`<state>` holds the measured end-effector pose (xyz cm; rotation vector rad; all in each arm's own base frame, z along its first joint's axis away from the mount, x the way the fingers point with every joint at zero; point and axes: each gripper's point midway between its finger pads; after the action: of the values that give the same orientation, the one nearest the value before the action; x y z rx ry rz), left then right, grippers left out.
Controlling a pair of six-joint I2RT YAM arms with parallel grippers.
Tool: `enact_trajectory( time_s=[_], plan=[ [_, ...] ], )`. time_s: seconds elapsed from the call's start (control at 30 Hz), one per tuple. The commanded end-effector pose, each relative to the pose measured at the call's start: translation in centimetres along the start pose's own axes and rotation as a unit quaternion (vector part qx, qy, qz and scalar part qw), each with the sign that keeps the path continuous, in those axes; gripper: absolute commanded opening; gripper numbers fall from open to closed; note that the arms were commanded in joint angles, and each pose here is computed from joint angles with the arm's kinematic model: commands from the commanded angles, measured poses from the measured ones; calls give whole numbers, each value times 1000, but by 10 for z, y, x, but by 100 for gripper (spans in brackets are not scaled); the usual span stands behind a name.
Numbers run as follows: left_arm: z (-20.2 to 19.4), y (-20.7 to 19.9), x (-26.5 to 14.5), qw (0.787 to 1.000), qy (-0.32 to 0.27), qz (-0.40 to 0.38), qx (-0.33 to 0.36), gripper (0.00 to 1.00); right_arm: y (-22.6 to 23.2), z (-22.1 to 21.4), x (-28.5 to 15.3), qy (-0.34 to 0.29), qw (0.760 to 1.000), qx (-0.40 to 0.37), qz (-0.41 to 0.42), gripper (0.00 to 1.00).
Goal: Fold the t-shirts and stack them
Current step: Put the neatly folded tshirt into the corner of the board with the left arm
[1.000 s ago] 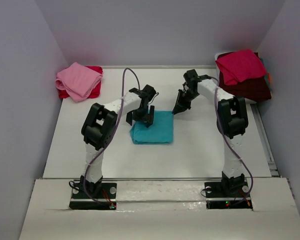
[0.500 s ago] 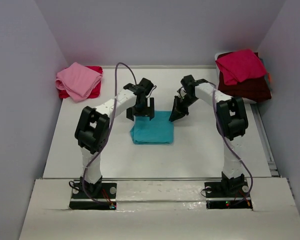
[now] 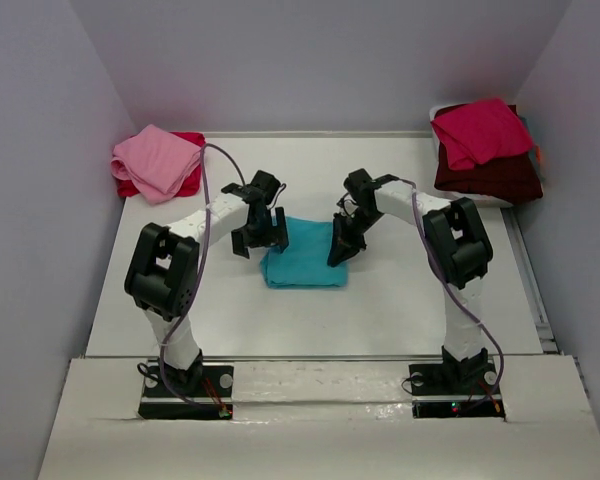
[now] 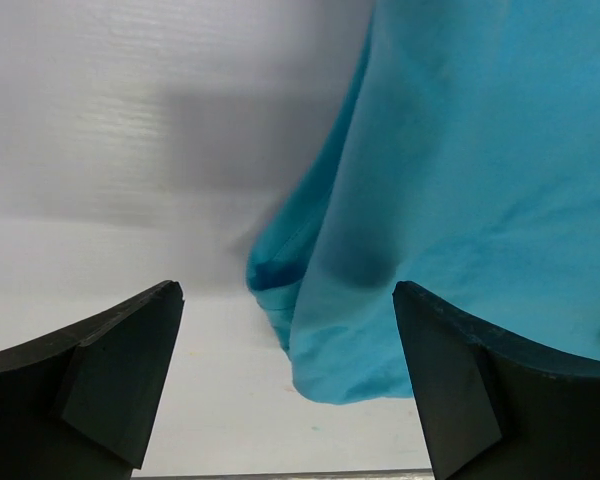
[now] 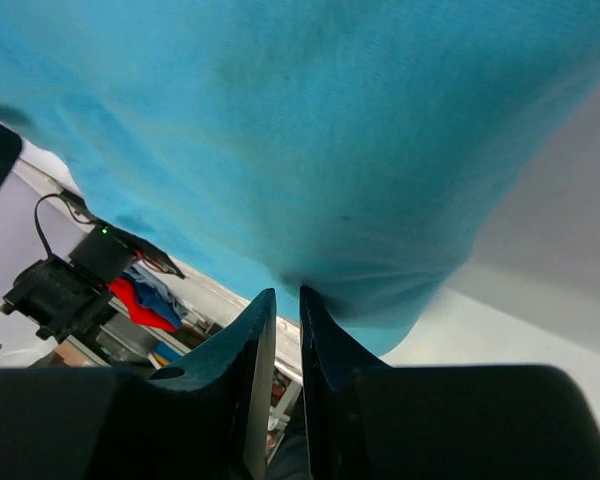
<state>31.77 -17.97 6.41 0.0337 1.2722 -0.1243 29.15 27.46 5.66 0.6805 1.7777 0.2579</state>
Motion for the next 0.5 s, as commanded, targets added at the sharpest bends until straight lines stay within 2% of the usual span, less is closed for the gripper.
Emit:
enact_trajectory(
  time_s=[0.0, 0.47],
  plan=[
    [-11, -5, -2, 999, -7, -40, -19, 99, 7, -1, -9, -13, 1000, -16, 21, 22],
    [-36, -10, 17, 990, 13, -122, -65, 99, -8, 0, 7, 0, 1000, -8, 10, 22]
  ],
)
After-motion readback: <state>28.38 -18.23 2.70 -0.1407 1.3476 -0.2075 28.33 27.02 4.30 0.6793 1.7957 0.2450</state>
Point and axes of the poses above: each gripper's point midway between its finger pads, its own x axis out along the fingers, its own y axis along the line the jaws close on, z = x × y, and after that the axes turned 13 degrees about x, right-handed
